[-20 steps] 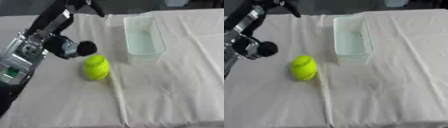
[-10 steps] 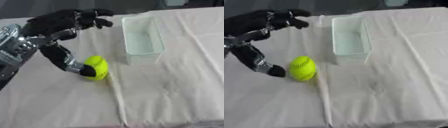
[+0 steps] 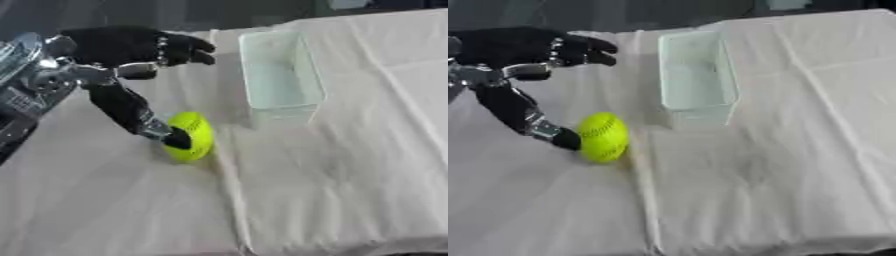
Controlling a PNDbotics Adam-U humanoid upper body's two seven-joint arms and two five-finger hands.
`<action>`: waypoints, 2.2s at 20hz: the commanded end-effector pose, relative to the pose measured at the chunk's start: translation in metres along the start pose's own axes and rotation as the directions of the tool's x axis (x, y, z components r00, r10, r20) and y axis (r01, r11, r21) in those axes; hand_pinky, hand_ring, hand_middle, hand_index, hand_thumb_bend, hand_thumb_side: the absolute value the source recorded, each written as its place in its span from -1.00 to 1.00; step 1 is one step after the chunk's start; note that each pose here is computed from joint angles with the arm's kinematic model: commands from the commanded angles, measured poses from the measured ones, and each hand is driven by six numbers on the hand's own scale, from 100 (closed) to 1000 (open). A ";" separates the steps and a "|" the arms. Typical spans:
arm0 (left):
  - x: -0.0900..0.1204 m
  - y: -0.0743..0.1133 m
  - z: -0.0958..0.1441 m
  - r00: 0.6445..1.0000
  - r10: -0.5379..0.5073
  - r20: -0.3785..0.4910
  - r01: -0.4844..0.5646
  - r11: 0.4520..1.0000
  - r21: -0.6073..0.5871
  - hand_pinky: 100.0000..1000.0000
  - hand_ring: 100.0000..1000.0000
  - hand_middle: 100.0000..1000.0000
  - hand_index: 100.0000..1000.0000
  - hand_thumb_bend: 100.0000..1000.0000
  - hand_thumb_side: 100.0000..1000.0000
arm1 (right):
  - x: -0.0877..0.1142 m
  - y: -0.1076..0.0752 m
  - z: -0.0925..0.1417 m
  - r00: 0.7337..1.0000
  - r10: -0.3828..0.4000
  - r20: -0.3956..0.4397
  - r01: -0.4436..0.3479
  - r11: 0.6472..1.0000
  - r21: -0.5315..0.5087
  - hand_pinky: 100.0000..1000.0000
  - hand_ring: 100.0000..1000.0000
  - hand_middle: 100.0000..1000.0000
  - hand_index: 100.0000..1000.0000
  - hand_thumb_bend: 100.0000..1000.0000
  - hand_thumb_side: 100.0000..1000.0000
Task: Pick up objects on the table and place them in the box.
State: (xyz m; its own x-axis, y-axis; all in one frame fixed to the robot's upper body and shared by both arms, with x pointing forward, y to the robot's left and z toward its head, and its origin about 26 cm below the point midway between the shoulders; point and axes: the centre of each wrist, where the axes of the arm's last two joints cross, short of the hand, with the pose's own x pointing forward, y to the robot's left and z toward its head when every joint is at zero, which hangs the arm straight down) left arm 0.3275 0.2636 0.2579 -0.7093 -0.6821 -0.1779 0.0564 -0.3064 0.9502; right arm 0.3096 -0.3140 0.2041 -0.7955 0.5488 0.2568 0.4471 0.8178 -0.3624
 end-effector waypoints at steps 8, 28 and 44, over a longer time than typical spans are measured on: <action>-0.018 -0.006 -0.018 0.998 -0.025 -0.060 0.005 0.952 -0.305 0.75 0.98 1.00 1.00 0.61 1.00 | 0.002 -0.006 -0.012 0.999 0.010 0.040 -0.011 1.000 0.008 0.09 0.33 0.44 0.81 -1.00 1.00; -0.024 -0.005 -0.031 0.983 0.183 -0.022 -0.181 0.928 -0.325 0.36 0.64 1.00 1.00 0.63 0.93 | 0.000 -0.006 -0.013 0.999 0.009 0.044 -0.010 1.000 0.025 0.09 0.33 0.43 0.80 -1.00 1.00; -0.026 -0.030 -0.051 0.989 0.145 -0.026 -0.143 0.903 -0.405 0.64 0.87 1.00 1.00 0.73 0.96 | 0.000 -0.006 -0.014 0.999 0.009 0.043 -0.010 1.000 0.018 0.09 0.33 0.43 0.80 -1.00 1.00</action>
State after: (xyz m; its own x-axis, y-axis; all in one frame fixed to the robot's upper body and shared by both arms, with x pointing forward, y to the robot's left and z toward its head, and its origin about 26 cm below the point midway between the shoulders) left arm 0.3802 0.2544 0.2131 -0.6759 -0.7370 -0.0033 0.4614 -0.4265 0.7779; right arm 0.3143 -0.3140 0.2090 -0.8024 0.5441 0.2451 0.4365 0.8152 -0.3807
